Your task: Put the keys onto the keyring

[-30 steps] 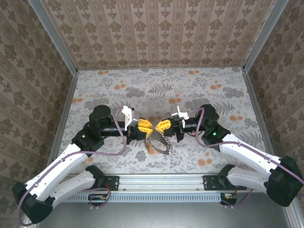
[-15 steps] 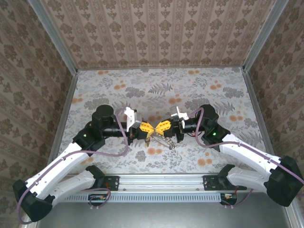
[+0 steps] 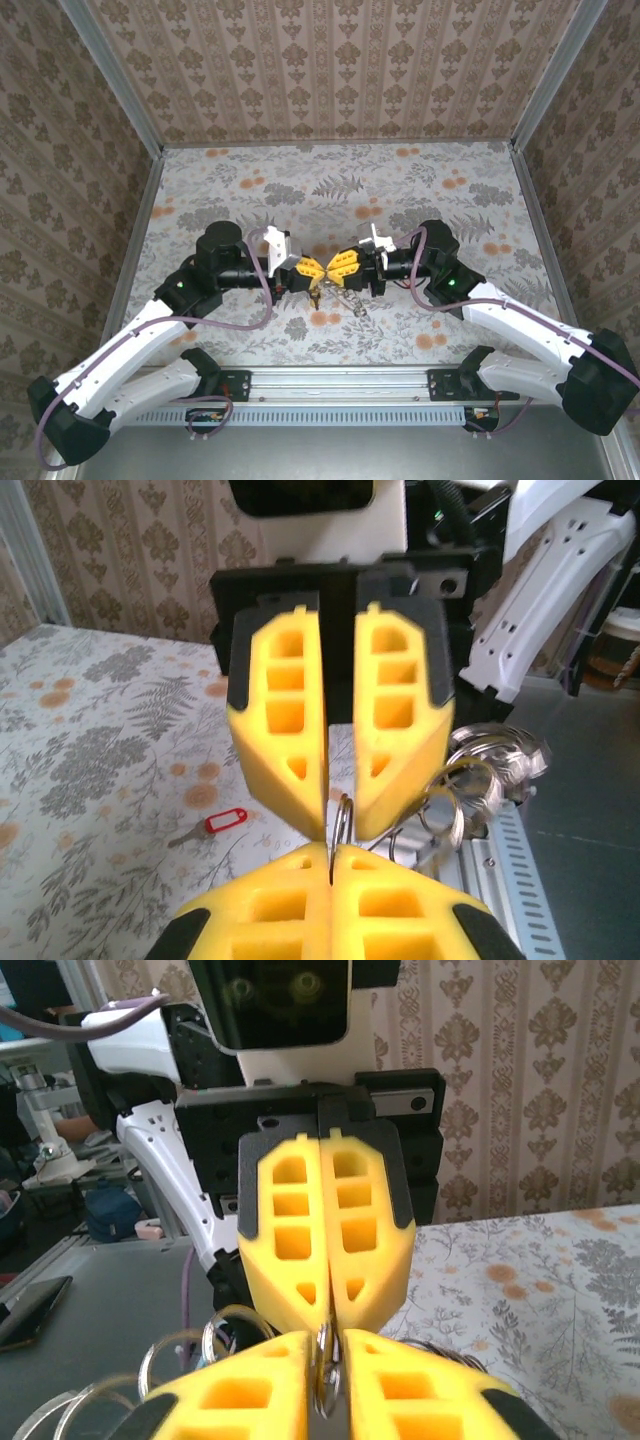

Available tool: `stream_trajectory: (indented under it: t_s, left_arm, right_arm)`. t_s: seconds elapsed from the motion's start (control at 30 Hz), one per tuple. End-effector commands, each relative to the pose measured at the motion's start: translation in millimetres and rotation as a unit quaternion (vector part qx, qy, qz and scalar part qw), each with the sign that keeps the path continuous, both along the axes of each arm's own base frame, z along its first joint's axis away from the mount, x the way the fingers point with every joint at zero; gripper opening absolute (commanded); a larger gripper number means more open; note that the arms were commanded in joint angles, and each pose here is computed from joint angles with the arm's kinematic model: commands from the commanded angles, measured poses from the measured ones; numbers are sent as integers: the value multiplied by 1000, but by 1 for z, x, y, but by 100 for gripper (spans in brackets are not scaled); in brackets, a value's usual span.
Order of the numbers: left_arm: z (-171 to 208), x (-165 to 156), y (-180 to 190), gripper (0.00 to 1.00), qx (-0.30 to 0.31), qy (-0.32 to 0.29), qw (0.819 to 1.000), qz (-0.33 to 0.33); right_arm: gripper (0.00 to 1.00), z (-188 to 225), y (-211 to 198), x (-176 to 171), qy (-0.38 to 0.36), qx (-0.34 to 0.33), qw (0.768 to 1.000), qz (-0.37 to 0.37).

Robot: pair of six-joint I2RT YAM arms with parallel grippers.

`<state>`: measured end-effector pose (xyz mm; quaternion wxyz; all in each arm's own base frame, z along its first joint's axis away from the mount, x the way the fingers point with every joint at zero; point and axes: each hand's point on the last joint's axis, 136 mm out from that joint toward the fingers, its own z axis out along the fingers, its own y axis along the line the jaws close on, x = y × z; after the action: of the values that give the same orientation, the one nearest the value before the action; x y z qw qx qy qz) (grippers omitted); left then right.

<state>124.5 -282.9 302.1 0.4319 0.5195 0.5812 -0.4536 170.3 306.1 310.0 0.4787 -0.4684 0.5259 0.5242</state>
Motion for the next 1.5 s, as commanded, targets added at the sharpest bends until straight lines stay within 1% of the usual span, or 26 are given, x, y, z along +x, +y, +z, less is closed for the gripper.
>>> stream_trajectory:
  t_s: [0.0, 0.07, 0.13, 0.2, 0.27, 0.47, 0.5, 0.57, 0.6, 0.67, 0.73, 0.8, 0.87, 0.9, 0.97, 1.03, 1.1, 1.23, 1.43, 1.47]
  left_arm:
    - [8, 9, 2, 0, 5, -31, 999, 28]
    - [7, 11, 3, 0, 8, -34, 999, 35]
    - [7, 12, 4, 0, 9, -37, 999, 40]
    - [5, 12, 4, 0, 11, -37, 999, 39]
    - [3, 18, 5, 0, 19, -42, 997, 56]
    - [-6, 24, 6, 0, 41, -54, 995, 77]
    - [-7, 25, 5, 0, 44, -55, 994, 79]
    - [-10, 27, 5, 0, 53, -58, 993, 84]
    - [-12, 28, 5, 0, 56, -60, 993, 87]
    - [-16, 29, 4, 0, 61, -60, 992, 90]
    - [-19, 32, 2, 0, 61, -58, 992, 94]
    - [-22, 33, 1, 0, 60, -54, 992, 94]
    - [-24, 33, -1, 0, 55, -47, 993, 93]
    - [-25, 33, -1, 0, 54, -42, 993, 94]
    - [-29, 32, 0, 0, 54, -29, 993, 96]
    - [-33, 32, 1, 0, 55, -17, 993, 100]
    - [-39, 31, 1, 0, 56, -5, 993, 101]
    - [-38, 30, 5, 0, 40, 0, 993, 110]
    - [-39, 37, 10, 0, 32, 9, 991, 130]
    - [-41, 38, 10, 0, 33, 11, 991, 131]
  right_arm:
    - [31, 11, -7, 4, -29, 4, 999, -42]
    - [37, 7, -11, 10, -27, -6, 997, -71]
    - [40, 2, -15, 14, -25, -18, 995, -93]
    - [41, 0, -18, 18, -24, -24, 993, -109]
    - [41, -3, -21, 22, -22, -31, 991, -125]
    - [41, -6, -26, 24, -21, -44, 988, -143]
    - [41, -8, -28, 27, -18, -50, 986, -155]
    - [41, -16, -38, 40, 0, -74, 976, -204]
    - [41, -23, -44, 47, 14, -94, 968, -234]
    - [42, -40, -64, 61, 47, -137, 943, -299]
    - [43, -54, -84, 68, 78, -168, 918, -350]
    - [51, -63, -102, 69, 103, -186, 897, -388]
    - [57, -75, -127, 74, 136, -208, 863, -440]
    - [58, -84, -139, 76, 155, -225, 845, -460]
    - [58, -108, -167, 83, 210, -262, 795, -504]
    - [57, -139, -184, 85, 279, -294, 758, -510]
    - [57, -162, -188, 89, 328, -306, 741, -500]
    - [56, -188, -196, 109, 346, -346, 713, -503]
    - [48, -223, -185, 124, 382, -394, 696, -463]
    - [45, -234, -184, 124, 392, -409, 686, -457]
